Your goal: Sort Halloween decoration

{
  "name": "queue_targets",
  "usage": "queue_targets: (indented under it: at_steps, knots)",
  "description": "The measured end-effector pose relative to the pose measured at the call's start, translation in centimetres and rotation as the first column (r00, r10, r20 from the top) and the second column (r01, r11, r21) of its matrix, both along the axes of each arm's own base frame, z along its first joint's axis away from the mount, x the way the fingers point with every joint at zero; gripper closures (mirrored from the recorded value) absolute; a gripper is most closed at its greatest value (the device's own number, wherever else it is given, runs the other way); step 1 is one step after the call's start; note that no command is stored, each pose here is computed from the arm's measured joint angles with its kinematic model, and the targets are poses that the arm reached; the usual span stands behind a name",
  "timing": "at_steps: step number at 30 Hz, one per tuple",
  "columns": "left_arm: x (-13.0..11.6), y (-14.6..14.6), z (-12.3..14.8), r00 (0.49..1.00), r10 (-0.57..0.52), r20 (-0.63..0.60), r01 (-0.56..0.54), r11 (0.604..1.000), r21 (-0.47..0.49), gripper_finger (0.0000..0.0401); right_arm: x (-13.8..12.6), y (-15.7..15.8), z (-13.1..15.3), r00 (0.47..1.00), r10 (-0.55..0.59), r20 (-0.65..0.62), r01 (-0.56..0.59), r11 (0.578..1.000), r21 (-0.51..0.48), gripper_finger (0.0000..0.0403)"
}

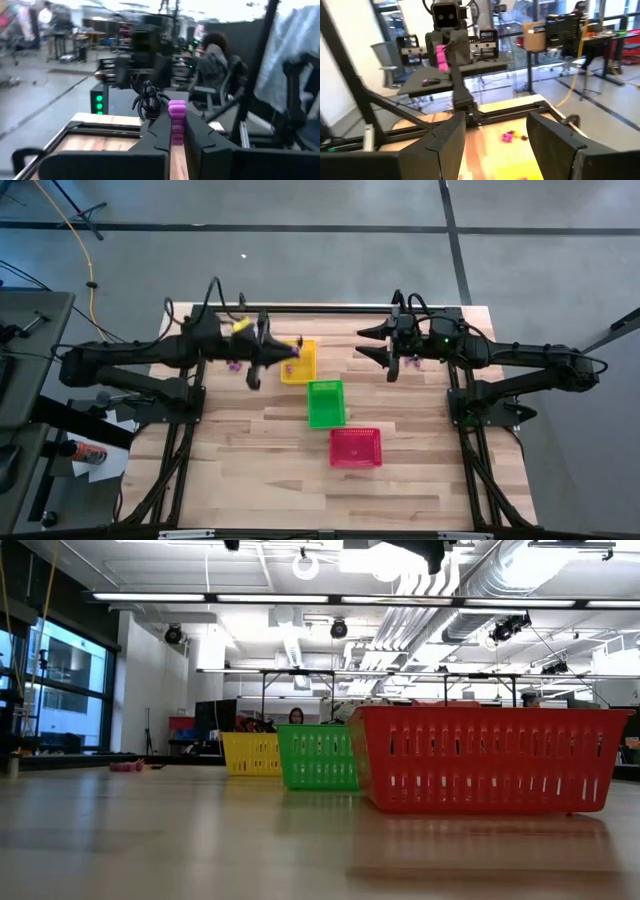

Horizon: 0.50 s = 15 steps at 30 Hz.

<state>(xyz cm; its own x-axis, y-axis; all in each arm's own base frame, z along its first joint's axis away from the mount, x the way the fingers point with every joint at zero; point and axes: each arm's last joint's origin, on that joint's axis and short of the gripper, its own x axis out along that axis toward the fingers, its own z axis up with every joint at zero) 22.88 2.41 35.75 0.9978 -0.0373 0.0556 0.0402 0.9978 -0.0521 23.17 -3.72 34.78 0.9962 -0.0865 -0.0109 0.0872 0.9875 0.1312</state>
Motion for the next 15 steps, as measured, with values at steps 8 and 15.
queue_targets:
  at_steps: [8,15]
  knots:
    - [0.4,-1.2,-0.2,0.999,0.036,0.0,-0.036,0.998,0.06,0.0396,0.0,0.0,0.3,0.999,0.011,0.031,-0.012,1.0,0.02,0.0199]
    - [1.1,-1.0,-1.2,0.993,0.093,-0.072,-0.08,0.982,0.171,0.0396,3.2,-0.6,-0.7,0.993,-0.018,0.114,-0.04,0.873,0.486,0.0199]
